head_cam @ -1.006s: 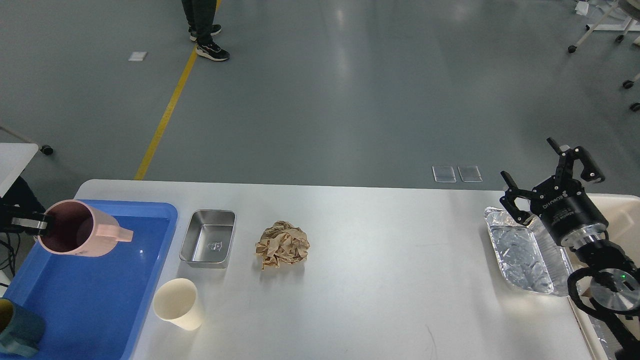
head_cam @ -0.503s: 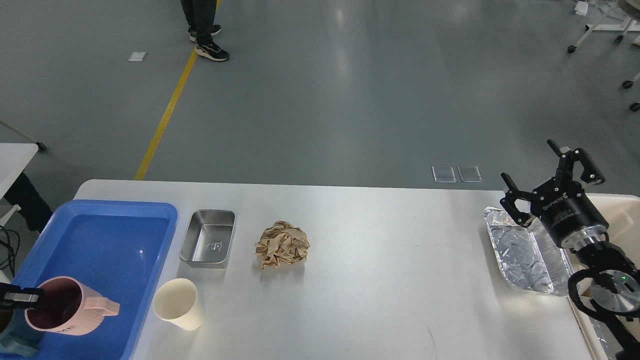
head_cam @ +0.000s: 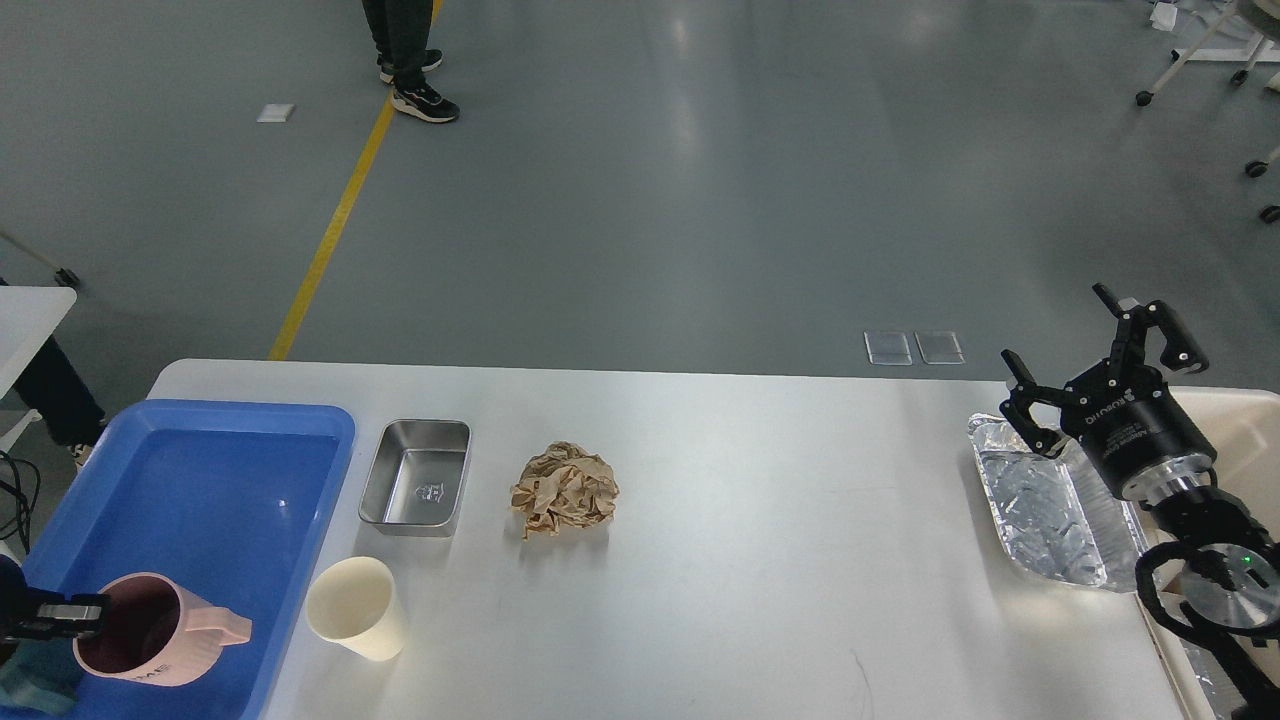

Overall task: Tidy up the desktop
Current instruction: 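Lower the pink mug into the blue bin and release it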

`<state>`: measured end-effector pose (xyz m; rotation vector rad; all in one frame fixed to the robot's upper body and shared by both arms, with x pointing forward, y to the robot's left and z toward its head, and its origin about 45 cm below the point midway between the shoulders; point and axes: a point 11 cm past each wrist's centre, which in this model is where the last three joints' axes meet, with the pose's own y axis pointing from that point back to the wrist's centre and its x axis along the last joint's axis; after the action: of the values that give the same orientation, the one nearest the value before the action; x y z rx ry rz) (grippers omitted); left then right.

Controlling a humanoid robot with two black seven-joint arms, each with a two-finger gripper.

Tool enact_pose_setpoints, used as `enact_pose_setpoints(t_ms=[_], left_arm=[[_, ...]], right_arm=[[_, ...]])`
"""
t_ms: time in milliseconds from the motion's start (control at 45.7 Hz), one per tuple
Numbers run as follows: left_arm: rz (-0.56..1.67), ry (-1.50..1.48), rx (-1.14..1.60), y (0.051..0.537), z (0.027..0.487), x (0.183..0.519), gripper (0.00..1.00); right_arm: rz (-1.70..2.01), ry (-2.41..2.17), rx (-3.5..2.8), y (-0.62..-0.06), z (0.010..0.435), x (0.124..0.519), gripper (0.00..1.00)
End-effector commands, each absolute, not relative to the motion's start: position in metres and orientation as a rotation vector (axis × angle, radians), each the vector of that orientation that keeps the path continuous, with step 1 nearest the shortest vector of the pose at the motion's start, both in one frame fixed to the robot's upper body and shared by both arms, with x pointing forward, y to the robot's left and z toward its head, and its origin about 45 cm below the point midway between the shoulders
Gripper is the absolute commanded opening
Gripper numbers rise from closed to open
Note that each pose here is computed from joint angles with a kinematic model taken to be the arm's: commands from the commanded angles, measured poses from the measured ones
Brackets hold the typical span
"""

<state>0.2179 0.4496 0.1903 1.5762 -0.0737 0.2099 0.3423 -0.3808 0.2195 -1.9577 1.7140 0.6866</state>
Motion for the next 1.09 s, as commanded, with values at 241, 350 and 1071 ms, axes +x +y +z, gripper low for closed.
enact_pose_setpoints(t_ms=[241,350,1071], left_arm=[[0.216,-0.016,1.591,0.458,0.169,0.209,0.0],[0.231,-0.021,1.589,0.458,0.166,0.212,0.0],[0.299,-0.054,1.563,0.454,0.167,0.223,0.87]], right_arm=[[0.69,1.718,-1.954,-0.382,0.218,0.342,1.0],[0.691,1.718,-1.955,-0.381,0.218,0.342,1.0],[0.687,1.714,-1.954,-0.381,0.219,0.342,1.0]])
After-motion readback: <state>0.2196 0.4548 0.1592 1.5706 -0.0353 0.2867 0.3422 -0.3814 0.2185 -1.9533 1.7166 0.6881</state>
